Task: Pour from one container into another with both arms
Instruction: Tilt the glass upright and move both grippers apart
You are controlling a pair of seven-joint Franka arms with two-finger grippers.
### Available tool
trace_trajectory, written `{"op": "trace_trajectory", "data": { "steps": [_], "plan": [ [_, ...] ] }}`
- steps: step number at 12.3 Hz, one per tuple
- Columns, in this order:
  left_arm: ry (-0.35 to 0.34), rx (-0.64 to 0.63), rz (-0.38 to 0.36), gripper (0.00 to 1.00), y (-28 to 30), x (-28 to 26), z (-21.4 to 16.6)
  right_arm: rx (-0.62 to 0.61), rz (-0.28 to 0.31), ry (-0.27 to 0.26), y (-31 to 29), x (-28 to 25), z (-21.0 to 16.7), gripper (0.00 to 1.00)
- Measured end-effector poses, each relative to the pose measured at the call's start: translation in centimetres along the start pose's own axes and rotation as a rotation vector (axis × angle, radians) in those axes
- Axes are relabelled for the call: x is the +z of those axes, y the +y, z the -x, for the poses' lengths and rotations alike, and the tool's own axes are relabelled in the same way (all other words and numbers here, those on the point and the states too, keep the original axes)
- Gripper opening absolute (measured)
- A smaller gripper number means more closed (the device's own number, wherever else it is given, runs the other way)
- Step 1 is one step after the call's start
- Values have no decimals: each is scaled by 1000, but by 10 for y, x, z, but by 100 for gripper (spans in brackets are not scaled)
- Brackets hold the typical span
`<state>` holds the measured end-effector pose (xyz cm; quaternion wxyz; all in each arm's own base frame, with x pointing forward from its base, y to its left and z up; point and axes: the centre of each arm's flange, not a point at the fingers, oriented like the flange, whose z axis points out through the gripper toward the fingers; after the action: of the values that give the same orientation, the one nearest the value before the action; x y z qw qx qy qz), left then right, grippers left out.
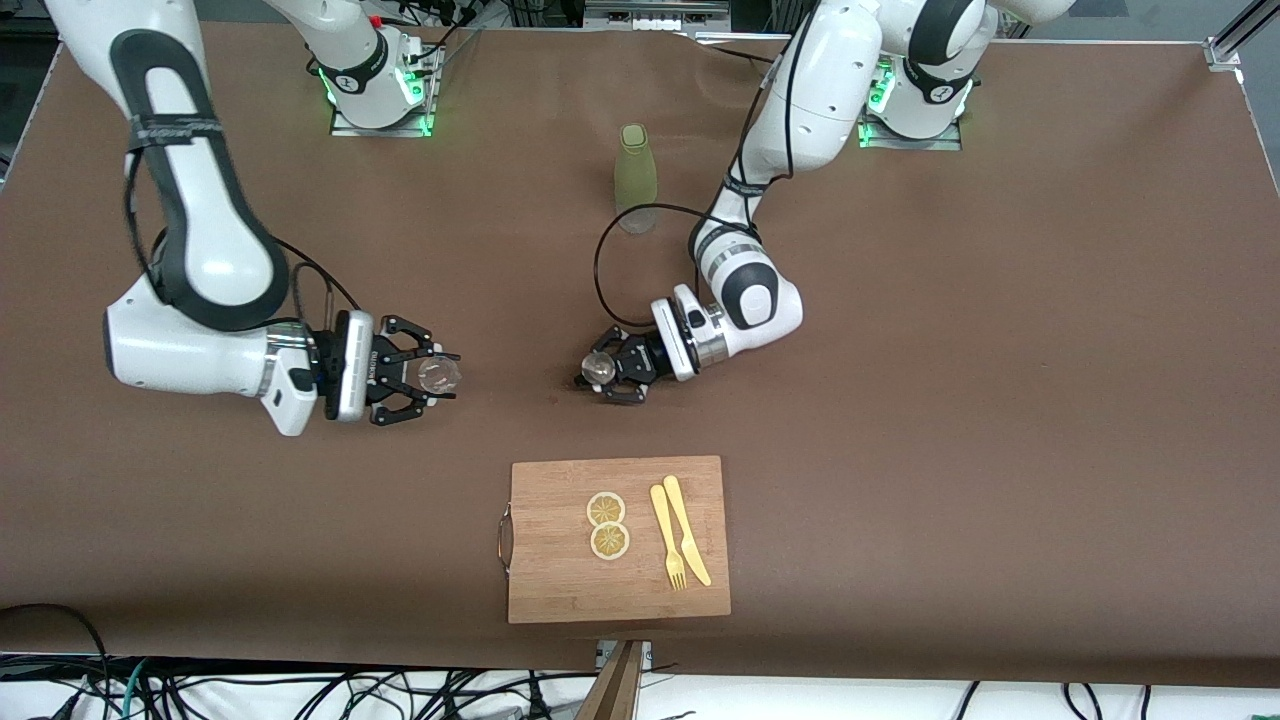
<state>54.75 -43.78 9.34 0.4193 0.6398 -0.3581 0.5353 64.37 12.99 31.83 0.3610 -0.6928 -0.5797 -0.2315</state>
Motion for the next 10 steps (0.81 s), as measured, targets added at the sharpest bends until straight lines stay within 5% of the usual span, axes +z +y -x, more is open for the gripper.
{"op": "trace_trajectory", "data": {
  "steps": [3,10],
  "plan": [
    [17,22,-34,9,-40,-20,-19,-55,10,77,1,-24,47,49],
    [57,5,-6,9,-127,-91,-34,-182,37,131,-14,-59,147,49]
  ]
}}
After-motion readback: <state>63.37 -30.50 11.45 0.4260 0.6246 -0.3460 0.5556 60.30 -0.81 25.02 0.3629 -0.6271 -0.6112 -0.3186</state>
